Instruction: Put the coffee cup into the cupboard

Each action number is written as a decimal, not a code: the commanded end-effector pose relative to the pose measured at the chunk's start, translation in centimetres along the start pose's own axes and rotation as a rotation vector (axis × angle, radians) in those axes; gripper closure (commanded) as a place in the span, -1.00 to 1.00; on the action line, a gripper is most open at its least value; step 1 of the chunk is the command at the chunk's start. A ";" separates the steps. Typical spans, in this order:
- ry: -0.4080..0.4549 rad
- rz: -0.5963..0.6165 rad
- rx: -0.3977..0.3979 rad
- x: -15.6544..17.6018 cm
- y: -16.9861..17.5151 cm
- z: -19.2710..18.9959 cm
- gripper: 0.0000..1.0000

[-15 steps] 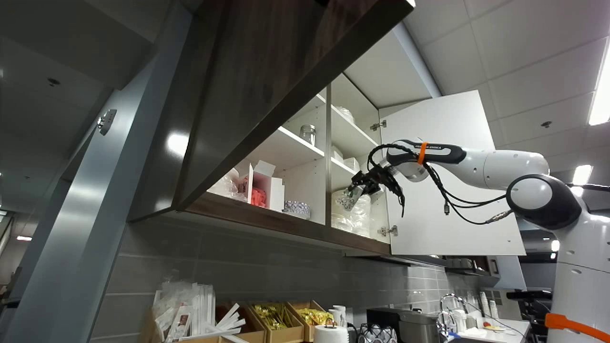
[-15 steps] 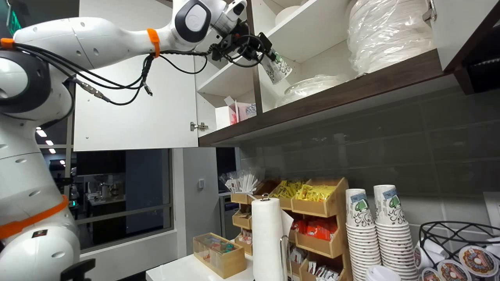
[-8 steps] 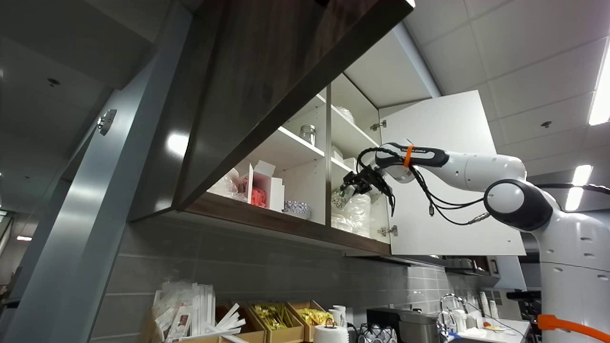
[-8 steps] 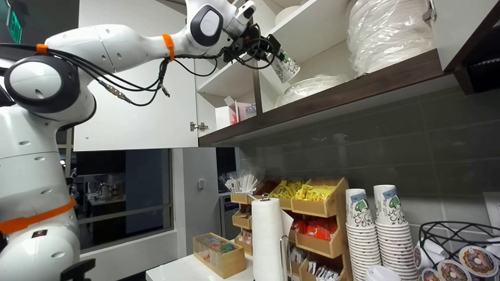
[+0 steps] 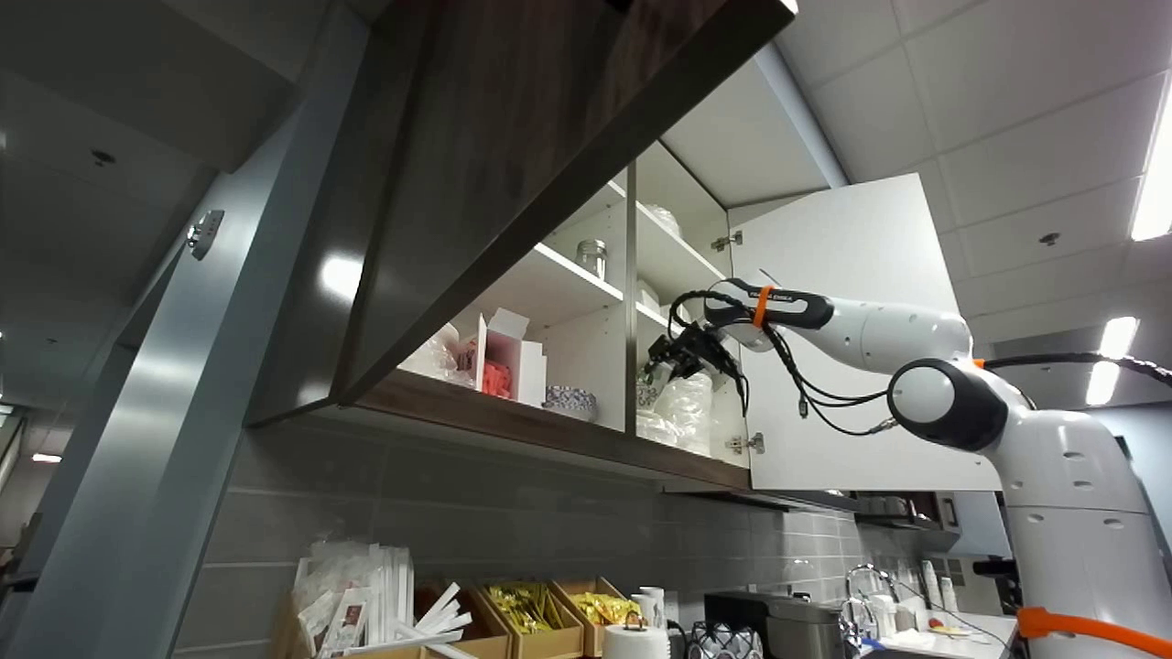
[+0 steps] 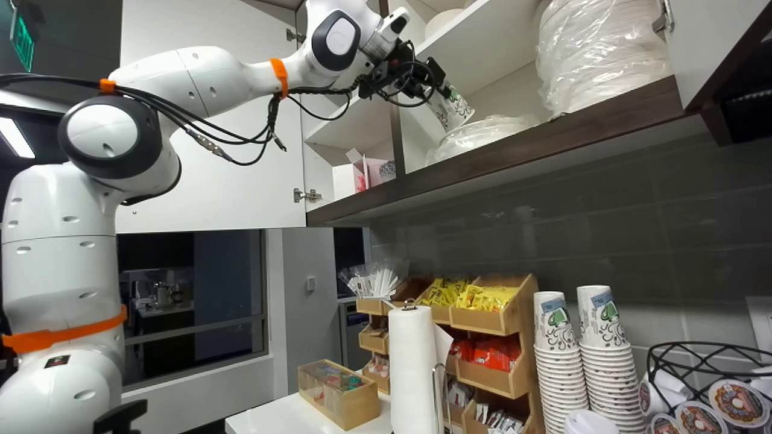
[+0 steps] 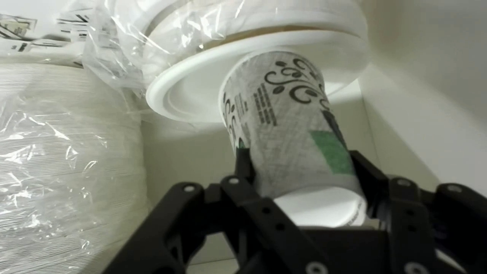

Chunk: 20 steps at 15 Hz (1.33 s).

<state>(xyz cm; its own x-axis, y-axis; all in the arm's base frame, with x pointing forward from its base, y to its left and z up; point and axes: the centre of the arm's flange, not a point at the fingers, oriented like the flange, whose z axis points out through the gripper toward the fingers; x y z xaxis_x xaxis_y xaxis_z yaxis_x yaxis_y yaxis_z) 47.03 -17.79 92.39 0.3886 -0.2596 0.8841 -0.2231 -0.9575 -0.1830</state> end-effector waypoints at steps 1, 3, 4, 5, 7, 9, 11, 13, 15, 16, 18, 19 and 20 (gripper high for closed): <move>-0.042 0.012 -0.028 2.1 -0.5 0.4 0.24; -0.057 0.013 -0.038 2.4 -0.7 0.5 0.24; -0.066 0.015 -0.041 2.5 -0.8 0.7 0.24; -0.065 0.018 -0.042 2.6 -0.9 0.8 0.24; -0.058 0.025 -0.042 2.7 -1.2 1.1 0.15; -0.042 0.037 -0.048 2.9 -1.4 1.6 0.24; -0.037 0.047 -0.052 3.1 -1.6 2.0 0.17; -0.033 0.055 -0.058 3.2 -1.8 2.5 0.12; -0.029 0.059 -0.066 3.3 -2.0 2.9 0.09; -0.026 0.062 -0.069 3.3 -2.0 3.1 -0.05; -0.023 0.063 -0.075 3.4 -2.2 3.4 -0.53; -0.020 0.064 -0.079 3.4 -2.3 3.6 -0.90; -0.018 0.063 -0.083 3.4 -2.4 3.7 -0.99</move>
<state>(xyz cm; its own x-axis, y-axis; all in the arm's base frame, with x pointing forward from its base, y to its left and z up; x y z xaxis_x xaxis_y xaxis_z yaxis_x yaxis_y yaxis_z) 51.12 -16.81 93.10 0.3966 -0.3088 0.8645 -0.2914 -0.9354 -0.2004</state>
